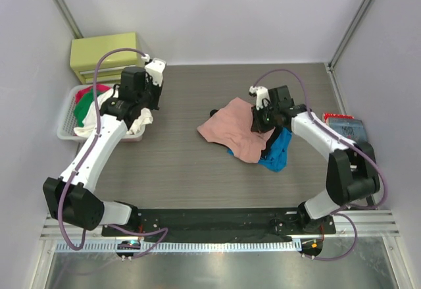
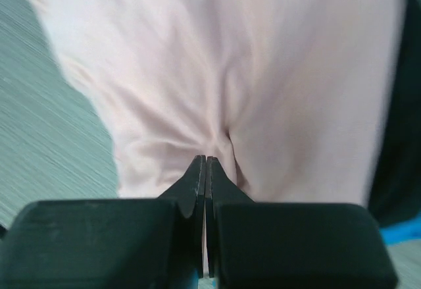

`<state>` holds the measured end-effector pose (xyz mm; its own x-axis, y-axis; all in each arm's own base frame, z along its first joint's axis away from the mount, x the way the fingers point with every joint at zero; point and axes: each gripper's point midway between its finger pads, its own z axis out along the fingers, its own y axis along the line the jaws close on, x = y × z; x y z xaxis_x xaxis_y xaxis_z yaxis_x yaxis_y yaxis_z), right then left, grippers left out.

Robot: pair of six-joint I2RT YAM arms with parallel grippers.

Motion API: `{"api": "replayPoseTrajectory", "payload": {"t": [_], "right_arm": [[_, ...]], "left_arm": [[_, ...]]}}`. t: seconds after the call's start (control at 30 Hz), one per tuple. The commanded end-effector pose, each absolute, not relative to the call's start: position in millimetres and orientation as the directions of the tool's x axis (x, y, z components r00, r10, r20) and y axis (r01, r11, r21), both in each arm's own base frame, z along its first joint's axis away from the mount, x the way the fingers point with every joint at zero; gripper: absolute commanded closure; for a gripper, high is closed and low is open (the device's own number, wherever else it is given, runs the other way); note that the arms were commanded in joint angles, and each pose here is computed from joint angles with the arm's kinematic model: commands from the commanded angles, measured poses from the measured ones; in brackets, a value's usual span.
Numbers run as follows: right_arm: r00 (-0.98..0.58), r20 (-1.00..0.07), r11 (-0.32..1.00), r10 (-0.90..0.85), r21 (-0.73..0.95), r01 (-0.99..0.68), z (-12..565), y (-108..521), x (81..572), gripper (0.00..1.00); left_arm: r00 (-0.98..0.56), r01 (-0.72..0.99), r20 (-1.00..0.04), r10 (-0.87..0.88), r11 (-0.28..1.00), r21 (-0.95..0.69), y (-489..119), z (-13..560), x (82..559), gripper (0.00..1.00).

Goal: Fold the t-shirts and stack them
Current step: Smooth out wrinkles on the folded tshirt

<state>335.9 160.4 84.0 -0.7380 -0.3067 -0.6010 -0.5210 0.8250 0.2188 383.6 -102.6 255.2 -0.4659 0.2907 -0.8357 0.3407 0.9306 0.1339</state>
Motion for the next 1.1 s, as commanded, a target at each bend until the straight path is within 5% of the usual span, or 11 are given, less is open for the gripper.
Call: {"api": "replayPoseTrajectory", "payload": {"t": [0.0, 0.17, 0.4, 0.43, 0.47, 0.6, 0.97, 1.07], "right_arm": [[-0.454, -0.826, 0.799, -0.335, 0.006, -0.601, 215.6, 161.7, 367.4, 0.99], [-0.390, -0.862, 0.827, -0.325, -0.059, -0.559, 275.7, 142.5, 344.2, 0.99], [-0.549, -0.777, 0.885, -0.309, -0.024, -0.464, 209.8, 108.0, 294.4, 0.99], [-0.569, -0.764, 0.886, -0.303, -0.006, -0.463, 203.5, 105.7, 288.9, 0.95], [-0.581, -0.760, 0.882, -0.289, 0.025, -0.471, 202.5, 102.4, 286.1, 0.80], [-0.672, -0.691, 0.858, -0.265, 0.148, -0.492, 182.2, 100.3, 262.5, 0.52], [-0.878, -0.472, 0.745, -0.074, 0.559, -0.363, 131.8, 93.9, 265.3, 0.26], [-0.921, -0.389, 0.645, 0.032, 0.711, -0.278, 128.3, 87.7, 277.0, 0.32]], "left_arm": [[-0.423, 0.355, -0.871, 0.248, 0.930, 0.092, -112.5, 265.3, 391.3, 1.00], [-0.535, 0.480, -0.819, 0.208, 0.872, -0.093, -149.3, 237.7, 377.8, 1.00], [-0.770, 0.559, -0.608, 0.195, 0.666, -0.494, -215.5, 210.1, 359.2, 1.00], [-0.786, 0.552, -0.586, 0.198, 0.651, -0.521, -219.2, 206.0, 358.8, 1.00], [-0.796, 0.547, -0.573, 0.198, 0.640, -0.539, -222.4, 205.3, 360.4, 0.95], [-0.861, 0.487, -0.469, 0.195, 0.582, -0.652, -236.5, 179.8, 359.7, 0.44], [-0.934, 0.345, -0.268, 0.237, 0.404, -0.847, -266.5, 137.9, 365.5, 0.39], [-0.925, 0.372, -0.290, 0.244, 0.437, -0.819, -263.6, 130.5, 373.6, 0.41]]}}
